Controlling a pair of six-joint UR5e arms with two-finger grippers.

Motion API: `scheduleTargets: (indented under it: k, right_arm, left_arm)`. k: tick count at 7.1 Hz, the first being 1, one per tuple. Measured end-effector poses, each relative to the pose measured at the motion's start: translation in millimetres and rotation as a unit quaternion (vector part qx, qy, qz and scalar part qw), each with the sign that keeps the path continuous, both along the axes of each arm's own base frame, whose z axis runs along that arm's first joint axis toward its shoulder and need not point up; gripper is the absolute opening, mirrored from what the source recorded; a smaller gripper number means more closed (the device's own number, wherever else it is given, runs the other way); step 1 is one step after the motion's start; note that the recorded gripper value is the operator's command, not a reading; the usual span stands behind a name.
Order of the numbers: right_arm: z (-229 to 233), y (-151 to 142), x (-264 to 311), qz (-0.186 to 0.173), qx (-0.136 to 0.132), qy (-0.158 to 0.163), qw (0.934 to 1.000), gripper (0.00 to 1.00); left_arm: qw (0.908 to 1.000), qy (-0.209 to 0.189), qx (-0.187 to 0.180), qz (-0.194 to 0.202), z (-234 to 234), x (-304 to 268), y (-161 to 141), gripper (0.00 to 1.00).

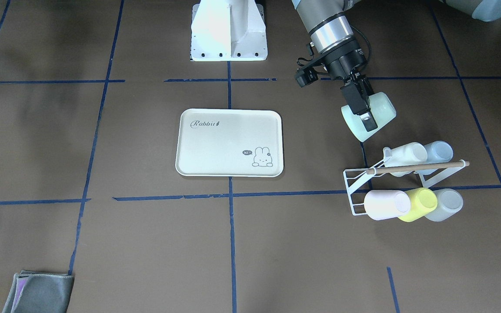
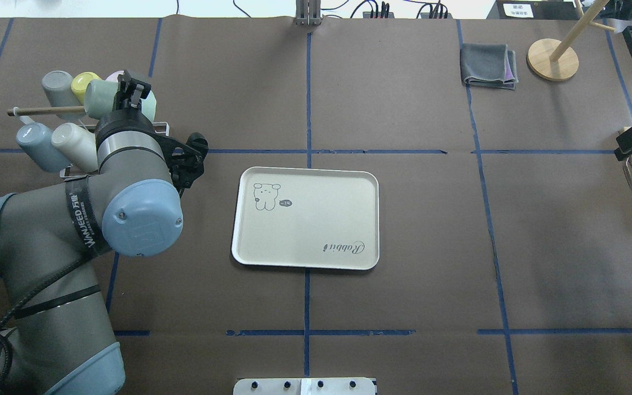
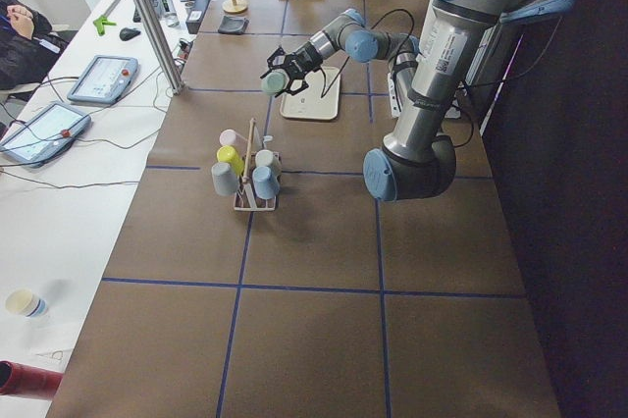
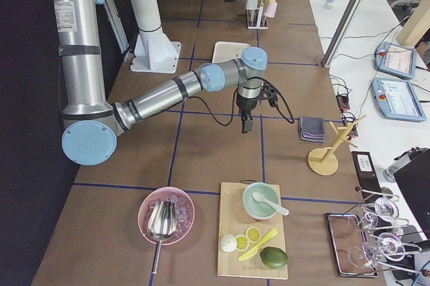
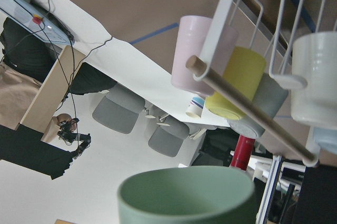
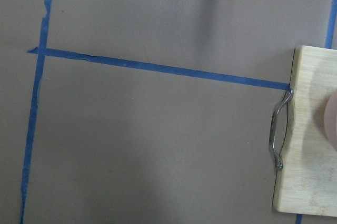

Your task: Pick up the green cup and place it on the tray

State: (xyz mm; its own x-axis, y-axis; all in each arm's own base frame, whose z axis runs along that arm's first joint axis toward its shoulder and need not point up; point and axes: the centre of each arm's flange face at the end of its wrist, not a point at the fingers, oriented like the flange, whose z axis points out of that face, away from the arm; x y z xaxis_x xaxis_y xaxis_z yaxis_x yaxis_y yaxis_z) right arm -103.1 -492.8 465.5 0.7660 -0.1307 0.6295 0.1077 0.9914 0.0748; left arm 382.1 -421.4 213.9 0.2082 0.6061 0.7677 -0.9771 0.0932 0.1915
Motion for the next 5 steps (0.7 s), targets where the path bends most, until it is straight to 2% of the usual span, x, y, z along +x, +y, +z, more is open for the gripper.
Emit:
scheduleTargets:
  k: [1, 2, 3, 4, 5]
  right_arm:
    - [0, 0, 0, 0.0, 0.0, 0.0, 1.0, 1.0]
    - [0, 0, 1, 0.001, 0.0, 0.0, 1.0, 1.0]
    - [0, 0, 1, 0.001, 0.0, 0.0, 1.0, 1.0]
    - [0, 0, 1, 0.001, 0.0, 0.0, 1.0, 1.0]
    - [-1, -1, 1, 0.001, 0.001, 0.0, 1.0, 1.0]
  left_arm:
    - [0.9963, 0.082, -0.01, -0.022, -7, -3, -1, 0.34]
    - [0.9836, 0.172, -0.024, -0.049, -13, -6, -3, 0.31]
    - [0.9612, 0.261, -0.039, -0.079, -19, -6, -3, 0.27]
    - [0.9319, 0.342, -0.056, -0.108, -24, -5, -2, 0.24]
    - [0.8978, 0.413, -0.072, -0.135, -28, -1, 0, 0.24]
